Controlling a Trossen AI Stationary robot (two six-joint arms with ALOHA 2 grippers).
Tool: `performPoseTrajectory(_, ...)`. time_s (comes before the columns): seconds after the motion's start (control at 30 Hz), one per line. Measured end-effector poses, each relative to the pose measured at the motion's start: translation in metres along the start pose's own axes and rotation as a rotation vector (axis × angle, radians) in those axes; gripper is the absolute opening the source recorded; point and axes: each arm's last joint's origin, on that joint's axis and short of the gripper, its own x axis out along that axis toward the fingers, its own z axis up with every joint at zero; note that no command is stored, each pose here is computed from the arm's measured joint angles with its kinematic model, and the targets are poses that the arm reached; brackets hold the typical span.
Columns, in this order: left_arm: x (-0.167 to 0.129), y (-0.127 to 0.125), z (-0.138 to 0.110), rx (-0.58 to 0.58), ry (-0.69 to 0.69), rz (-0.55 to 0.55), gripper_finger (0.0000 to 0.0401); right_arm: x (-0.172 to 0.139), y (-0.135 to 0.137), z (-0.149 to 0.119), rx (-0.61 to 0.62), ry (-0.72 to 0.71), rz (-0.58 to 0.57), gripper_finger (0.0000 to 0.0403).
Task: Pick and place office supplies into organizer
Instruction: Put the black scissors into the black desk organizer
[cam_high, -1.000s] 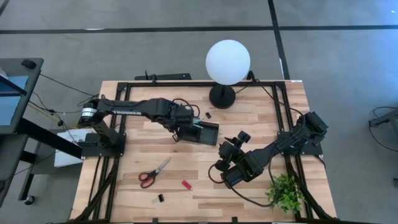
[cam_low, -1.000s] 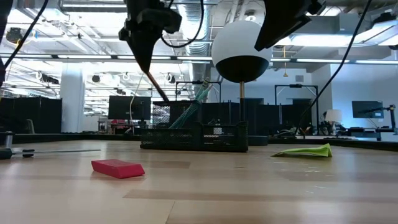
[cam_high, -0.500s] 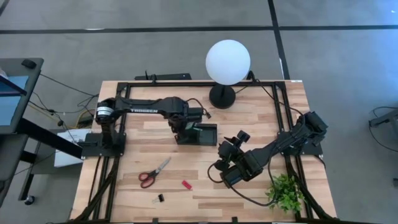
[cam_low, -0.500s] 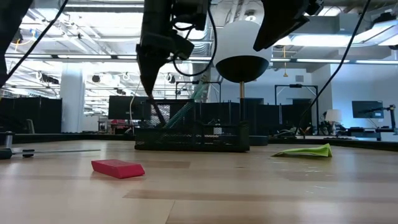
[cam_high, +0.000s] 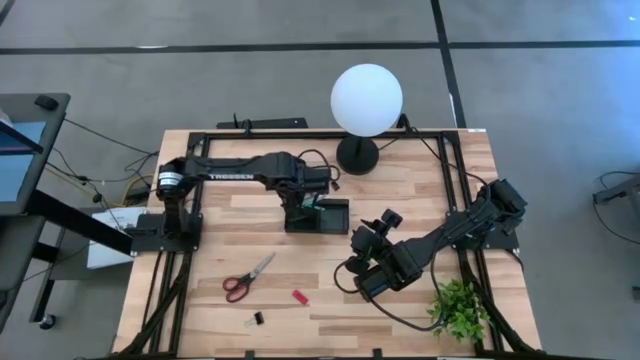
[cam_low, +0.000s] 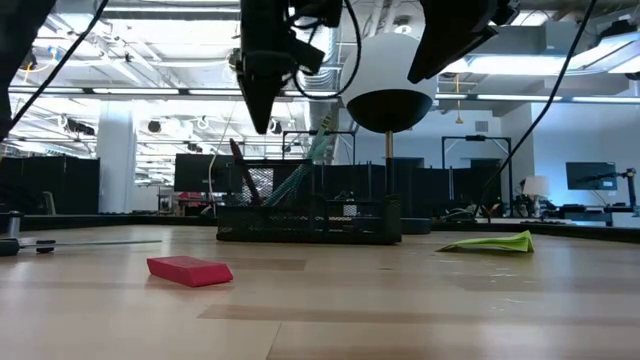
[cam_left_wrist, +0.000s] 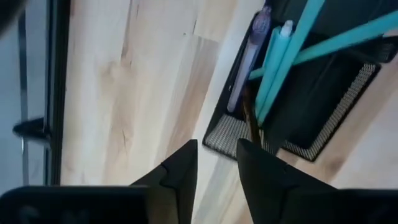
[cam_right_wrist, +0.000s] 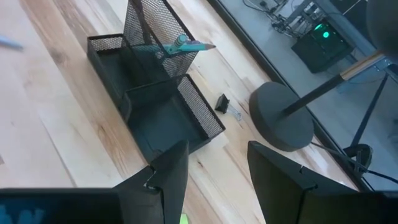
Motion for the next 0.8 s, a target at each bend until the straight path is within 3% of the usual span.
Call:
performPoseTrajectory(0.23,-0.033,0.007,-0.011,-0.285,0.046,0.071,0.0111,-0.002,-0.002,-0.004,-0.042,0.013,-0.018,0.0161)
performPoseTrajectory(0.4,-0.075,-0.005,-0.036,-0.355,-0.114,0.082,0.0112,-0.012,-0.004,-0.013,-0.054,0.024,-0.037,0.0161)
performPoseTrajectory(0.6,-0.101,-0.046,-0.078,-0.395,-0.317,0.168,0.0112,-0.023,-0.005,-0.022,-0.051,0.023,-0.048,0.0161)
performPoseTrajectory(0.8,-0.08,-0.109,-0.135,-0.346,-0.232,0.113,0.0112,-0.029,-0.002,-0.025,-0.059,0.013,-0.032,0.0161)
